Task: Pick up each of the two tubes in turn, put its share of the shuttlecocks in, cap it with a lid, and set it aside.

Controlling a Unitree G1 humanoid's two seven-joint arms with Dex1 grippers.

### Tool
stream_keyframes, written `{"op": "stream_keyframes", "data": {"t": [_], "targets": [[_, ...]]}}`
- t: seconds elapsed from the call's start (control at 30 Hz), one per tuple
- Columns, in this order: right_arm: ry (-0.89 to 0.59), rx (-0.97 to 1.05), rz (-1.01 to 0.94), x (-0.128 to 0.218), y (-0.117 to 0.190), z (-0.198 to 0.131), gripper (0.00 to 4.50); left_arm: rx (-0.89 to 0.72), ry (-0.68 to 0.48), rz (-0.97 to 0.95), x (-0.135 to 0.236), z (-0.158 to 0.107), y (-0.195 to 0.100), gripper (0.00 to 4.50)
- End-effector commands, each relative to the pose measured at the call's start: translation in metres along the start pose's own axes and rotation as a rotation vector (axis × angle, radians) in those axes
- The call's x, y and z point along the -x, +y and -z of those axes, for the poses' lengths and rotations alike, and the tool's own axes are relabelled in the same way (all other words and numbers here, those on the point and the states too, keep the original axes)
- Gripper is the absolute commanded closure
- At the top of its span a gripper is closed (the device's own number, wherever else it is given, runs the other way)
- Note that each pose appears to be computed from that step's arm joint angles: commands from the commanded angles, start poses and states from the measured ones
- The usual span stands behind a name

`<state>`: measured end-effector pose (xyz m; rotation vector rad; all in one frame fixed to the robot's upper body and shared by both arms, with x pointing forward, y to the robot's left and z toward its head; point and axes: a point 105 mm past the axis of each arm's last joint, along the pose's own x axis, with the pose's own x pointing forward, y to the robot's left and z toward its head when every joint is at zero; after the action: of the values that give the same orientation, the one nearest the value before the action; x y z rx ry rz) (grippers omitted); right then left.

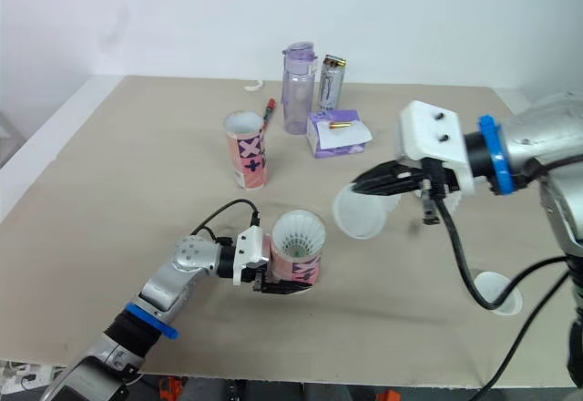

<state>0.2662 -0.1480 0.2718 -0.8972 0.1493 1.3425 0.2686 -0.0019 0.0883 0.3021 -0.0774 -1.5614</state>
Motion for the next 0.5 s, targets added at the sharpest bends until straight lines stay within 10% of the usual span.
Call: {"op": "stream_keyframes", "data": {"t": [0.03,0.5], "targets": [[-0.028,0.065,-0.064,-0.009,0.002,-0.02,4.35,0.044,0.132,-0.028,0.008,0.028,0.002,1.5],[-0.038,0.175,-0.154,-0.048,0.005,-0.022,4.35,0.091,0.14,-0.04,0.007,0.026,0.008,1.5]]}}
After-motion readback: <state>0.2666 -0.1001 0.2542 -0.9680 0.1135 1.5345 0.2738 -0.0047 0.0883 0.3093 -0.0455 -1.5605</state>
